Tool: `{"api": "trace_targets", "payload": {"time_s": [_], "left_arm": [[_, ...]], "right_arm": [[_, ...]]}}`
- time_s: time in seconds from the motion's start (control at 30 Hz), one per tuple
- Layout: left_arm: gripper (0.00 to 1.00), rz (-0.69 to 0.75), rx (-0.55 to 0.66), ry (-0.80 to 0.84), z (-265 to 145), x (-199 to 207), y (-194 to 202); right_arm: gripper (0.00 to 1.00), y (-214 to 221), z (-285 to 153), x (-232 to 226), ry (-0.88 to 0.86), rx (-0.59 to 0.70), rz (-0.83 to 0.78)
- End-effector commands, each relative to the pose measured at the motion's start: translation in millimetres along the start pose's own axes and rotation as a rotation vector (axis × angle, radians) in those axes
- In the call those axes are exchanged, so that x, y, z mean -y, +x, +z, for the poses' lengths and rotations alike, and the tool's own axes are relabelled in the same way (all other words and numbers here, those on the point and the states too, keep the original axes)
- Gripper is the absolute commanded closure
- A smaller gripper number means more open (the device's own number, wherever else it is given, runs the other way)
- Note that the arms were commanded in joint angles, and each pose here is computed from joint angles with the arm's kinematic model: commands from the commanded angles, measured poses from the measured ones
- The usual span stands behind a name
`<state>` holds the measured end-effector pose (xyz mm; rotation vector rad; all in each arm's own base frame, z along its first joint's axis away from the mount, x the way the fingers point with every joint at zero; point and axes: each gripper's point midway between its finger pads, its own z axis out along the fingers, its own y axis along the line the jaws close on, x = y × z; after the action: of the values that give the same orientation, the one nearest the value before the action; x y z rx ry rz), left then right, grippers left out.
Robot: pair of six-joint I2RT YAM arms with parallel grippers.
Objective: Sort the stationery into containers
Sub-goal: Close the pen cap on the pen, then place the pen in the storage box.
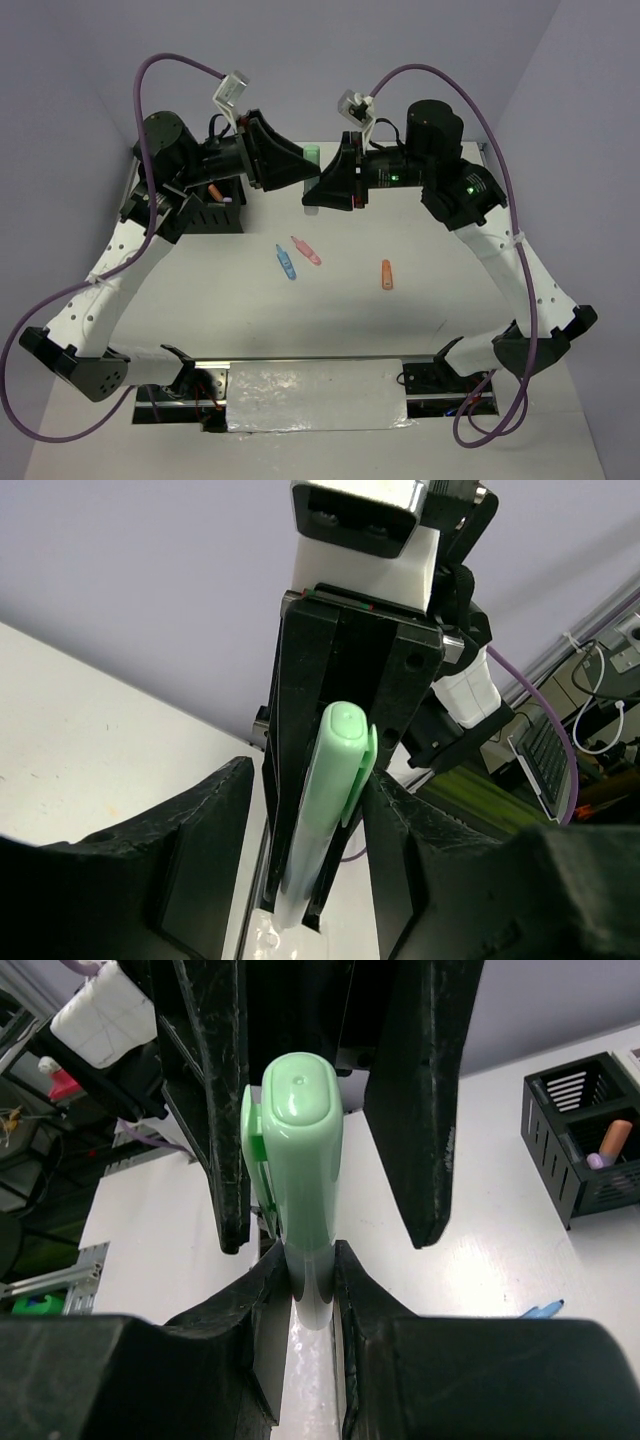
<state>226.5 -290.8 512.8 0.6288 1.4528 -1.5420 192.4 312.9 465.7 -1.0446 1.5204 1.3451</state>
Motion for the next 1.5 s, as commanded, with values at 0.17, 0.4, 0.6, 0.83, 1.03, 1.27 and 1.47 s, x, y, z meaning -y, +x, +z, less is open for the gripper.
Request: {"api": "trace_targets", "payload": {"time_s": [0.17,0.4,0.6,0.83,1.03,1.27,1.47], "left_arm": [[0.56,0.068,0.050,0.048,-3.0,15.8,-21.5],[0.93,0.047,0.017,0.037,0.3,5.2,-13.5],[1.00,0.152,0.072,-0.252,-15.9,-43.4,-21.7],[1.00,0.242,0.239,-1.107,-126.1,-189.2,-34.9],[1.00,0.328,0.412,-1.421,-208.5,-286.2,-41.9],[1.00,0.438,0.440,-1.492,-224.4,-342.4,-37.7],[1.00,0.437,0.446,-1.503,-236.3,-368.7,-19.8]], "right_arm": [[1.00,-0.6,0.4,-13.1,-0.042,-0.021,-0.030],[1.00,2.1,4.4,-9.1,-0.032,-0.043,-0.017],[0.28,-1.6,-19.2,19.4,0.146,0.025,-0.046],[0.08,41.0,-99.0,121.9,0.682,0.113,0.134],[0.08,69.0,-100.1,98.8,0.614,0.083,0.143],[0.07,84.8,-109.1,66.5,0.568,0.046,0.118],[0.07,89.7,-114.0,51.2,0.547,0.024,0.105]]}}
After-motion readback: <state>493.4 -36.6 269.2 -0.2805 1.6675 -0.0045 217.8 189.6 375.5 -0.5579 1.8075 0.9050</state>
